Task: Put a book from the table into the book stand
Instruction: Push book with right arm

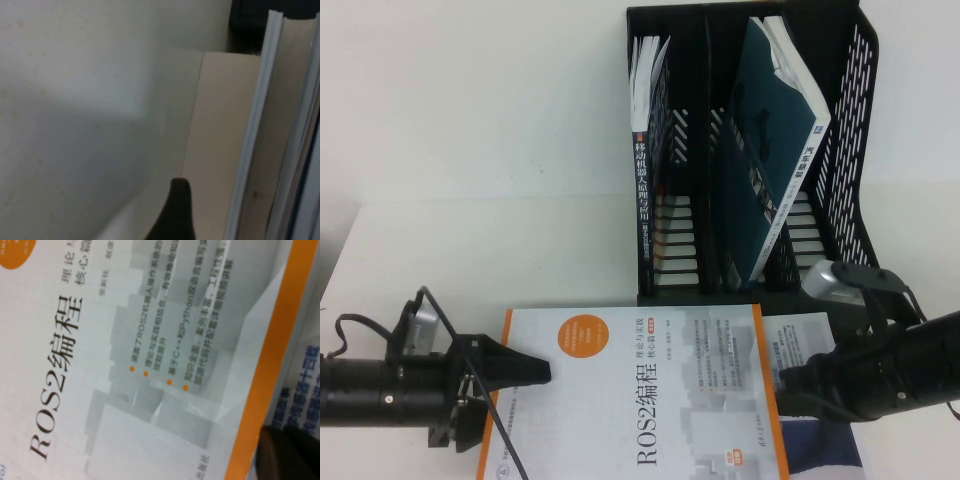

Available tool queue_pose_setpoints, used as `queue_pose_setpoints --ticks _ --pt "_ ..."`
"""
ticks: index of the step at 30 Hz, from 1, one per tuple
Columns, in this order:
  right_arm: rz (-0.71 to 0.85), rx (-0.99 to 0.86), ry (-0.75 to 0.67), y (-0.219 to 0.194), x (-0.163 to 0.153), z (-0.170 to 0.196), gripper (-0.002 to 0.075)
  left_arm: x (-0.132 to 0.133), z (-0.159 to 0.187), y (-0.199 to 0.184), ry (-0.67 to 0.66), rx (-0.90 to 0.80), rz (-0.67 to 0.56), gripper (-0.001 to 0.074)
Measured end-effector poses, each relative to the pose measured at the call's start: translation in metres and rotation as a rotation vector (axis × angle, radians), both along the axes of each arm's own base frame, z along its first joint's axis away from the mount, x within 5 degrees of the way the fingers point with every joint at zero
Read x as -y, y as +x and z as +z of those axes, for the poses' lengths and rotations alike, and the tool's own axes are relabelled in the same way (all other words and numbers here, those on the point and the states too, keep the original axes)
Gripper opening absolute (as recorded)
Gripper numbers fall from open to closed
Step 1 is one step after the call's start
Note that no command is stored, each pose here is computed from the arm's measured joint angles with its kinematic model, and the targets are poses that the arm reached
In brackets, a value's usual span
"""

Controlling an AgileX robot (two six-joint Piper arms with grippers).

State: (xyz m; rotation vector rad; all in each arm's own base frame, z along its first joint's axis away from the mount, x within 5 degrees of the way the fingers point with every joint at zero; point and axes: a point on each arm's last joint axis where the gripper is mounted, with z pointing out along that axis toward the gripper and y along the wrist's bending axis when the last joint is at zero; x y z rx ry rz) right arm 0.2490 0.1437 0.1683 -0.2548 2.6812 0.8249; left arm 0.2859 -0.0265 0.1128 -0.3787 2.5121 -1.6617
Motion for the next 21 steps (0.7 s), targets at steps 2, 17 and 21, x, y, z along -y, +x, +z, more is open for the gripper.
queue_pose_setpoints --ticks 2,17,21 --pt "0.003 -0.001 0.006 -0.001 -0.002 0.001 0.0005 0.003 0.000 0.000 -0.003 -0.001 -0.003 0.0619" --pt "0.093 0.011 0.026 0.011 -0.037 0.001 0.0005 0.006 -0.002 0.000 0.019 0.012 -0.030 0.0402" --pt "0.102 0.024 0.015 0.011 -0.037 0.002 0.0005 0.005 0.001 0.001 0.003 0.020 -0.046 0.0291"
